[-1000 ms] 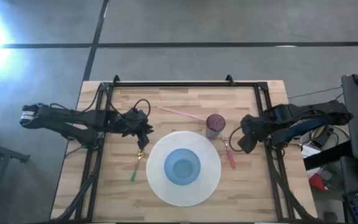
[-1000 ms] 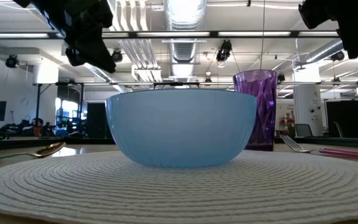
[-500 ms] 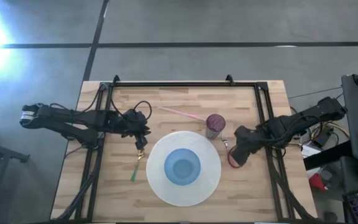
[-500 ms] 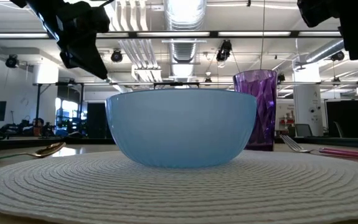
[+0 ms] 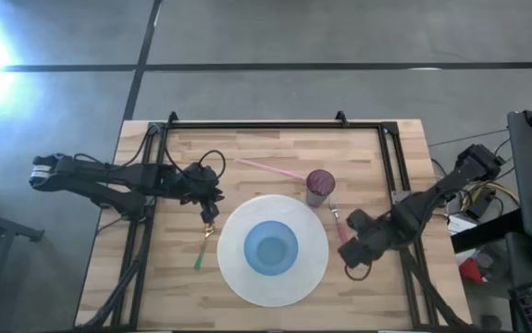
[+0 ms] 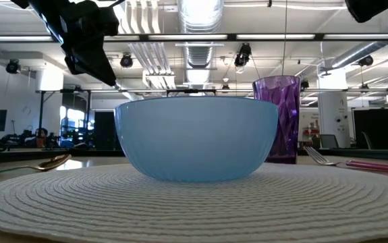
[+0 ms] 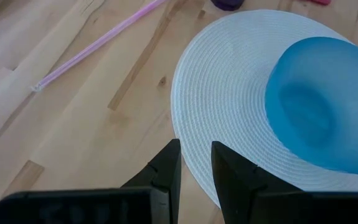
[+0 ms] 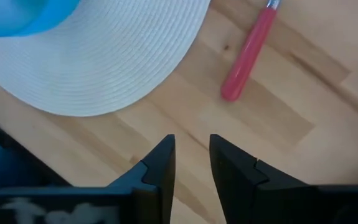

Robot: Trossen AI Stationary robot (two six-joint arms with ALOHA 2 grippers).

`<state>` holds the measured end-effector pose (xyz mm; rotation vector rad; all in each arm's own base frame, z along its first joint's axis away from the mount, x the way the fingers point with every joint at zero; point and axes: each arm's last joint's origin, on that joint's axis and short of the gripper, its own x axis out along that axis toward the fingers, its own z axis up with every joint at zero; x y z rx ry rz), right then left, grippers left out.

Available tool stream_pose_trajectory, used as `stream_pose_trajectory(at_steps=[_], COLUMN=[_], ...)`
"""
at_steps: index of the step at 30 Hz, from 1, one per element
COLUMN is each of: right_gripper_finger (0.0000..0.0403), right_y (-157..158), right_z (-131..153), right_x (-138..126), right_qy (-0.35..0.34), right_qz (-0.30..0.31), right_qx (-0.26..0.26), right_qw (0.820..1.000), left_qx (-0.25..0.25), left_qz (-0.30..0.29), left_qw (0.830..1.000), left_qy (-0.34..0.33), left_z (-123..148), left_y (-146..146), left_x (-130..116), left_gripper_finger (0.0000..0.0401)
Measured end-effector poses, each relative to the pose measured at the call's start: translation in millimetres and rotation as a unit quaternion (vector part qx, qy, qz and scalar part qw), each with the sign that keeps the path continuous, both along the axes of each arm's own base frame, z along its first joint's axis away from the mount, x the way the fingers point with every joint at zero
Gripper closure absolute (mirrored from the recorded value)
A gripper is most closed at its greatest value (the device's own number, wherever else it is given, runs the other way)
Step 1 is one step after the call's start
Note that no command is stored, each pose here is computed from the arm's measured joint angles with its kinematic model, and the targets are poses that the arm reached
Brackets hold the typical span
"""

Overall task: Pick & Place Utensil
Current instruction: Put the pink fork in the blue bowl

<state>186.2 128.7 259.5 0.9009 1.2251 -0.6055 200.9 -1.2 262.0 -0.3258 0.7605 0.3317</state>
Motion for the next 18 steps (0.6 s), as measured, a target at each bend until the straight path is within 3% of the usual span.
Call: stream_pose_trajectory(at_steps=[5, 11, 18], right_gripper_finger=[0.0321, 0.0328, 0.0324], right_y=[16.5, 22.3, 23.4], right_z=[7.0, 8.2, -7.4], right_x=[6.5, 18.4, 25.8], right_qy=[-0.019, -0.037, -0.004], right_qz=[-0.013, -0.008, 0.016], right_qx=[-0.015, -0.082, -0.121], right_qw=[1.000, 0.996, 0.993], left_qx=[0.000, 0.006, 0.010], left_qz=[0.000, -0.006, -0.010], left_qw=[1.000, 1.000, 1.000], left_qy=[0.000, 0.001, 0.002], left_z=[0.1, 0.1, 0.0], left_y=[0.0, 0.0, 0.0], left_x=[0.0, 0.0, 0.0], left_gripper_finger=[0.0320, 0.0320, 0.0320])
